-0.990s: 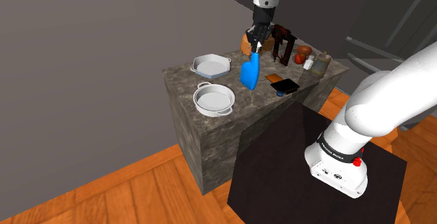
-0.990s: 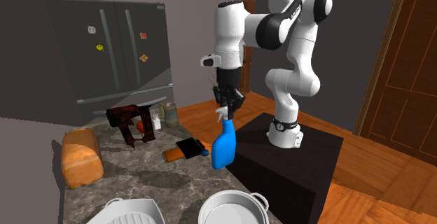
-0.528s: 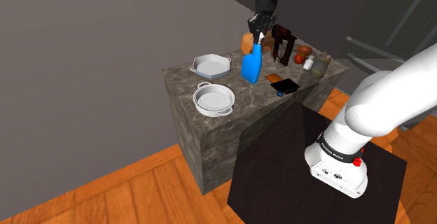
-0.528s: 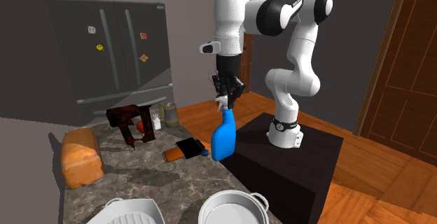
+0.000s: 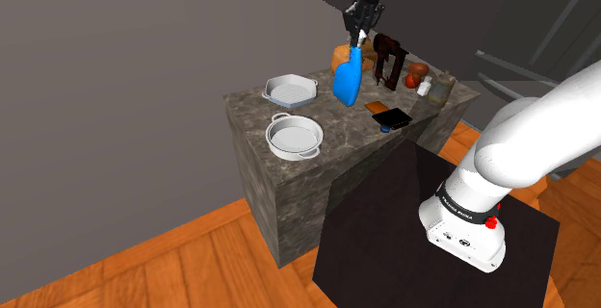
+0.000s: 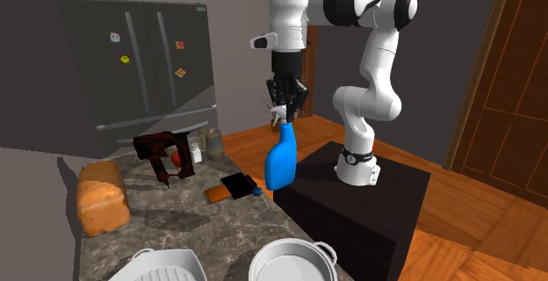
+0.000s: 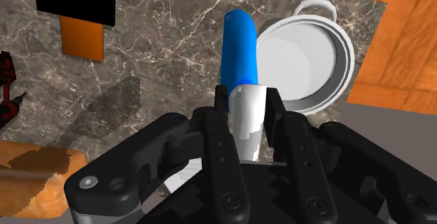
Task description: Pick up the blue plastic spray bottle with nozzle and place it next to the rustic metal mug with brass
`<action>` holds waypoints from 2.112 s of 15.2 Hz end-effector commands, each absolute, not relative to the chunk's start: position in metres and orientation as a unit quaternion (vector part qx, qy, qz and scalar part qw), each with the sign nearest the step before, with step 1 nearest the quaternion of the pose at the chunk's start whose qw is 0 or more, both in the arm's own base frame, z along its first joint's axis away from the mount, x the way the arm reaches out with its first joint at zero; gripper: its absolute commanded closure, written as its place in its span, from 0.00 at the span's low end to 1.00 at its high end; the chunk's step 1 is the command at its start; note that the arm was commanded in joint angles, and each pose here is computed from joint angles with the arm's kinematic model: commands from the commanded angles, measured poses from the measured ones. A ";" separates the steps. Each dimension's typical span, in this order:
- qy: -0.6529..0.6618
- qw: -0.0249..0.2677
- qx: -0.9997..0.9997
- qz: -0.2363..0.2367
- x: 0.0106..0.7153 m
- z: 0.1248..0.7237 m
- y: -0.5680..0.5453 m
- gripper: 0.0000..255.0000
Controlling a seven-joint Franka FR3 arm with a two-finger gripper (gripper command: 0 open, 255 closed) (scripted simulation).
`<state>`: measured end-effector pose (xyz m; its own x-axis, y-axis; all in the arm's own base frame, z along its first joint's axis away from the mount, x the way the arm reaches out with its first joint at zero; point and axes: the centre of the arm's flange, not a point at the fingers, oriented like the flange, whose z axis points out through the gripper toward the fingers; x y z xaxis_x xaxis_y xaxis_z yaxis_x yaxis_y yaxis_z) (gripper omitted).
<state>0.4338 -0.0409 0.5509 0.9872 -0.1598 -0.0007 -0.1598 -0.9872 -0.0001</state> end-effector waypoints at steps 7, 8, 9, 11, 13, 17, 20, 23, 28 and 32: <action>0.080 0.000 -0.997 0.000 0.434 0.594 -0.042 1.00; 0.080 0.000 -0.997 0.000 0.434 0.599 -0.042 1.00; 0.080 0.000 -0.997 0.000 0.434 0.605 -0.042 1.00; 0.080 0.000 -0.997 0.000 0.434 0.615 -0.042 1.00; 0.080 0.000 -0.997 0.000 0.434 0.626 -0.042 1.00; 0.080 0.000 -0.997 0.000 0.434 0.647 -0.042 1.00; 0.080 0.000 -0.997 0.000 0.434 0.663 -0.042 1.00; 0.080 0.000 -0.997 0.000 0.430 0.672 -0.054 1.00; 0.080 0.000 -0.997 0.000 0.411 0.672 -0.117 1.00; 0.080 0.000 -0.997 0.000 0.395 0.672 -0.168 1.00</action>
<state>0.3991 -0.1575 0.6735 0.9869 -0.1615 -0.0011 -0.1615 -0.9869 -0.0001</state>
